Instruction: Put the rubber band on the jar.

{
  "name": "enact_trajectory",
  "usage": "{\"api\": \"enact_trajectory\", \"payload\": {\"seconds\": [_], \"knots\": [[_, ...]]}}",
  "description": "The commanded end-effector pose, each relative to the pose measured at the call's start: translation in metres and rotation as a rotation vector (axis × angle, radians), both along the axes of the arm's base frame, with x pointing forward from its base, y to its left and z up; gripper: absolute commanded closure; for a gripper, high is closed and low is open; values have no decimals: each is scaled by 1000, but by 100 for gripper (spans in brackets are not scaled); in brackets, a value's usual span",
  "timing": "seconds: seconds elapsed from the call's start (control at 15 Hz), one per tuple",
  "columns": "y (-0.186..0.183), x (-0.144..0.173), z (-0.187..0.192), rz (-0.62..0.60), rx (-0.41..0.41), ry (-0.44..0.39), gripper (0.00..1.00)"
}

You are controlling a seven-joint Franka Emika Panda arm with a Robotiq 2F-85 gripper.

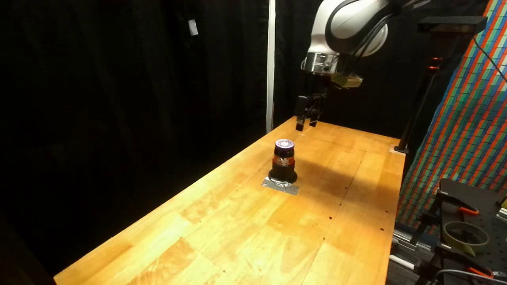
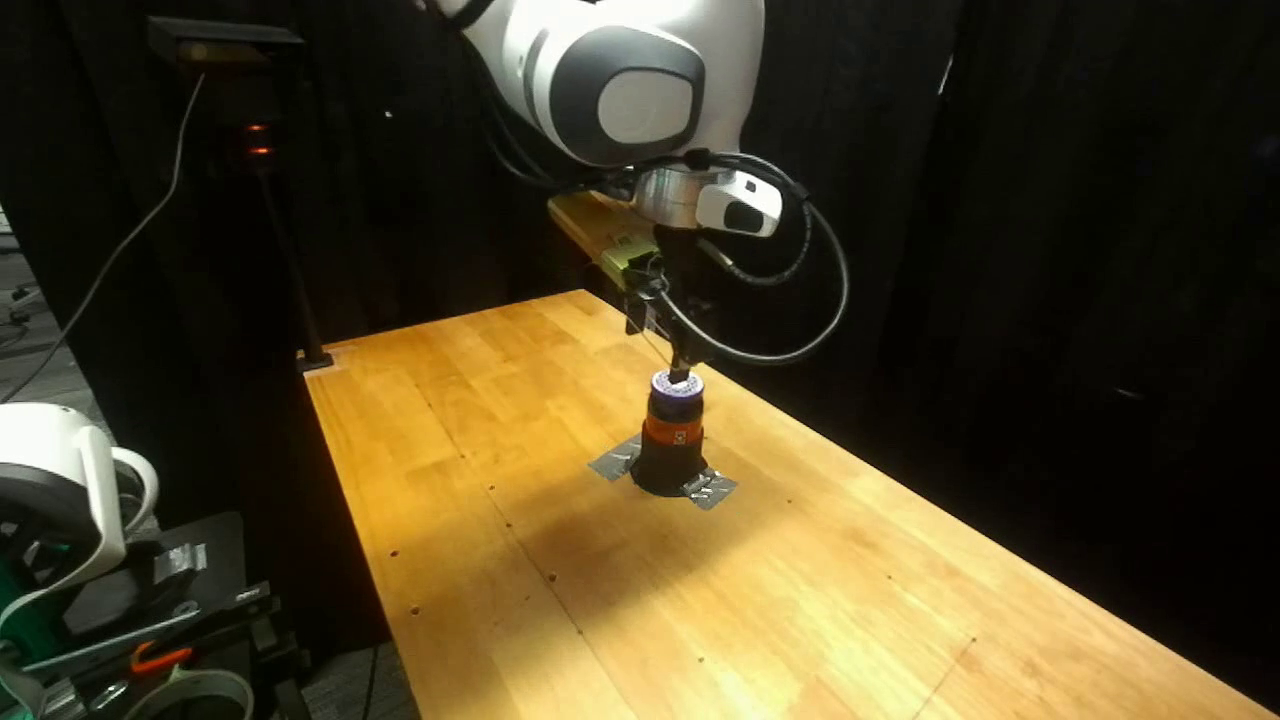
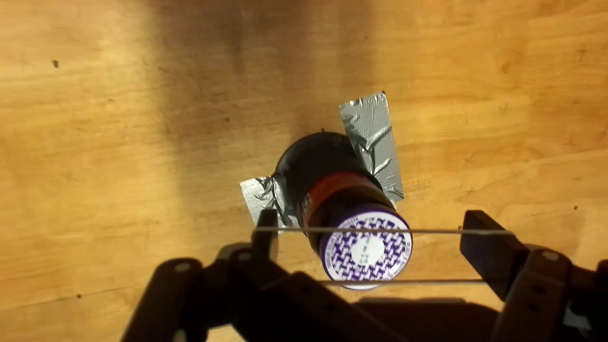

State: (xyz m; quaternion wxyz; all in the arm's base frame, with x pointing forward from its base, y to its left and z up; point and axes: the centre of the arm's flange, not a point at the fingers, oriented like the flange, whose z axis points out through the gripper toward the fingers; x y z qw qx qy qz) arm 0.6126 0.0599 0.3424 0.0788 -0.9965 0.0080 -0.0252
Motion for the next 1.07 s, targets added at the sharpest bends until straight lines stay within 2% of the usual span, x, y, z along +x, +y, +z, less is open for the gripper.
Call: {"api": "enact_trajectory", "payload": {"seconds": [0.0,0.33,0.6,1.0], "knots": [[22,69,-16,22,-44,-9,0],[32,108,-48,65,-121,20,0],[33,123,-62,111,-130,22,0],[39,130,-69,171,-114,103,0]]}}
